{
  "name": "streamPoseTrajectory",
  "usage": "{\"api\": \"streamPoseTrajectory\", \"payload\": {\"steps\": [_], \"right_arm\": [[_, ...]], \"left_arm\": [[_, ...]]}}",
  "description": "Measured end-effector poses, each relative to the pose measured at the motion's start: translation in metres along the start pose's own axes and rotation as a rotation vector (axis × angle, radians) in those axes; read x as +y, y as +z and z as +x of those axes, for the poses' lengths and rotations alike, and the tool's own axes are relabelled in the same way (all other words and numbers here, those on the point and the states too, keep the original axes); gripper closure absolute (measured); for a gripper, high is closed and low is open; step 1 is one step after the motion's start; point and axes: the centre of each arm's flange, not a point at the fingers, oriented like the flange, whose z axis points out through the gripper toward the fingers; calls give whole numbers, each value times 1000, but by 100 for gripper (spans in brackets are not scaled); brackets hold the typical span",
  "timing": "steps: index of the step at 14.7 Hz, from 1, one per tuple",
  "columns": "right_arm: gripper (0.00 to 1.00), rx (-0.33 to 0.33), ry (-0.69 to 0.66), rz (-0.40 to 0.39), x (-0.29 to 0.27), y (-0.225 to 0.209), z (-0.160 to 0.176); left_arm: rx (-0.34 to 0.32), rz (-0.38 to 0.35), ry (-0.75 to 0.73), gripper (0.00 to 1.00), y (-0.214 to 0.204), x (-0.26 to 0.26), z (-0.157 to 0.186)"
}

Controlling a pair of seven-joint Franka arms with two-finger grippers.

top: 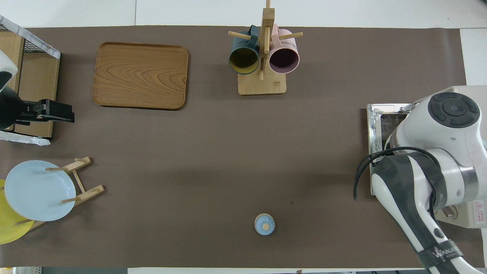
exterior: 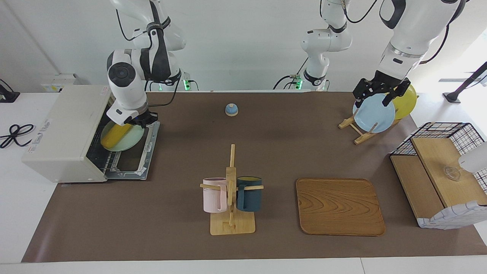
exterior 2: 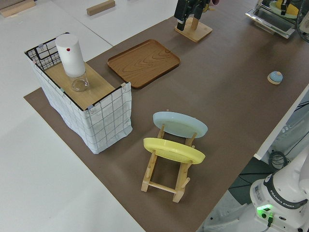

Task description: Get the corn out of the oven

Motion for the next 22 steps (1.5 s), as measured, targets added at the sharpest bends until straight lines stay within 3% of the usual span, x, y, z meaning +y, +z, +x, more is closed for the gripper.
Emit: {"api": "streamPoseTrajectory", "payload": {"steps": [3, 7, 14, 19, 22], "right_arm": [[97, 21, -7, -25, -47, -18, 2], [97, 71, 39, -65, -149, -56, 7], [97, 115, 122, -75, -281, -84, 46], [97, 146, 171, -42, -395, -40, 66], [97, 155, 174, -21, -407, -13, 75]], "left_arm": [[0, 0, 1, 0, 0, 0, 0], [-6, 1, 1, 0, 4, 0, 0], [-17, 1, 31, 0, 20, -2, 0], [-10, 1, 65, 0, 28, -18, 3], [-4, 2, 93, 0, 38, -38, 6]]}}
